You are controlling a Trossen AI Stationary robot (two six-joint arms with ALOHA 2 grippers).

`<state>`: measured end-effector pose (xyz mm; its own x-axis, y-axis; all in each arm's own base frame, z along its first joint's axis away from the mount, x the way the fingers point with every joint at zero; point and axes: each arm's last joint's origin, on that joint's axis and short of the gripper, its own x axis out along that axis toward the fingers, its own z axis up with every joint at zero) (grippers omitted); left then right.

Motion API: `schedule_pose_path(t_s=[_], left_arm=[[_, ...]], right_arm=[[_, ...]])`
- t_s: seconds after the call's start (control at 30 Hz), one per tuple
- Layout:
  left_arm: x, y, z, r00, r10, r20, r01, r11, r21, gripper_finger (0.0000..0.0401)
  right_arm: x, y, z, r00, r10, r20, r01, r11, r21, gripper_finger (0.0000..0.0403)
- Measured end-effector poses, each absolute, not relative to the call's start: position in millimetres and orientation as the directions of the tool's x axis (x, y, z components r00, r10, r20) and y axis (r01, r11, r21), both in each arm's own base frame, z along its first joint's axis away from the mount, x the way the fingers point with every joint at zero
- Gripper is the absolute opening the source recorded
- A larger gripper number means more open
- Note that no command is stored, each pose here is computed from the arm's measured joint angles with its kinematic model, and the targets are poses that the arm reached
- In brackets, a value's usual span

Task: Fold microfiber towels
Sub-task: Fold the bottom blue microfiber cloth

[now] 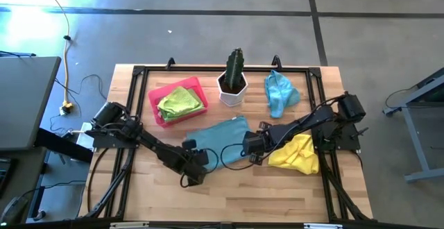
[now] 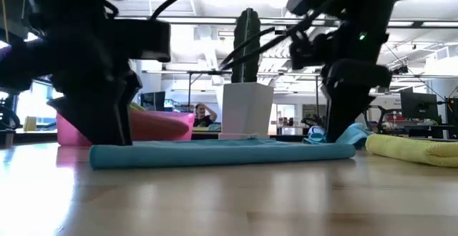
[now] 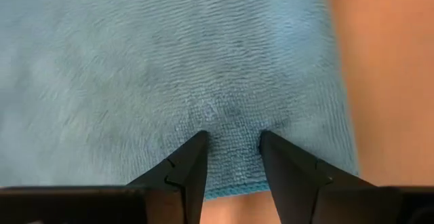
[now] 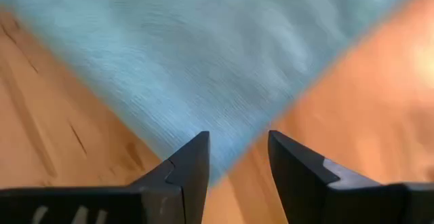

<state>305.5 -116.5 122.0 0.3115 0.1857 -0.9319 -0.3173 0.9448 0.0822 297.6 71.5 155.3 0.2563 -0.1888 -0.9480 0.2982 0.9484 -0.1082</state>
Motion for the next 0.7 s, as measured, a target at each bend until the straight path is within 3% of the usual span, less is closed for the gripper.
schedule_pose_path(t_s=[0.13, 0.33, 0.5, 0.7], left_arm=[[309.8, -131.3, 123.4, 0.38, 0.076, -0.922, -0.276, 0.961, -0.034, 0.0131], [312.1, -140.0, 124.2, 0.429, 0.039, -0.903, -0.258, 0.963, -0.081, 0.0131], [312.3, -139.9, 124.2, 0.433, 0.044, -0.9, -0.261, 0.962, -0.079, 0.0131], [312.4, -139.8, 124.1, 0.438, 0.054, -0.898, -0.265, 0.962, -0.072, 0.0131]], right_arm=[[281.9, 75.3, 174.3, 0.247, -0.239, -0.939, 0.327, 0.933, -0.151, 0.0142], [261.9, 85.6, 198.0, 0.297, -0.301, -0.906, 0.416, 0.895, -0.161, 0.0142], [247.1, 99.8, 187.9, 0.391, -0.303, -0.869, 0.476, 0.875, -0.09, 0.0142], [237.4, 106.5, 172.4, 0.408, -0.285, -0.868, 0.603, 0.797, 0.022, 0.0142]])
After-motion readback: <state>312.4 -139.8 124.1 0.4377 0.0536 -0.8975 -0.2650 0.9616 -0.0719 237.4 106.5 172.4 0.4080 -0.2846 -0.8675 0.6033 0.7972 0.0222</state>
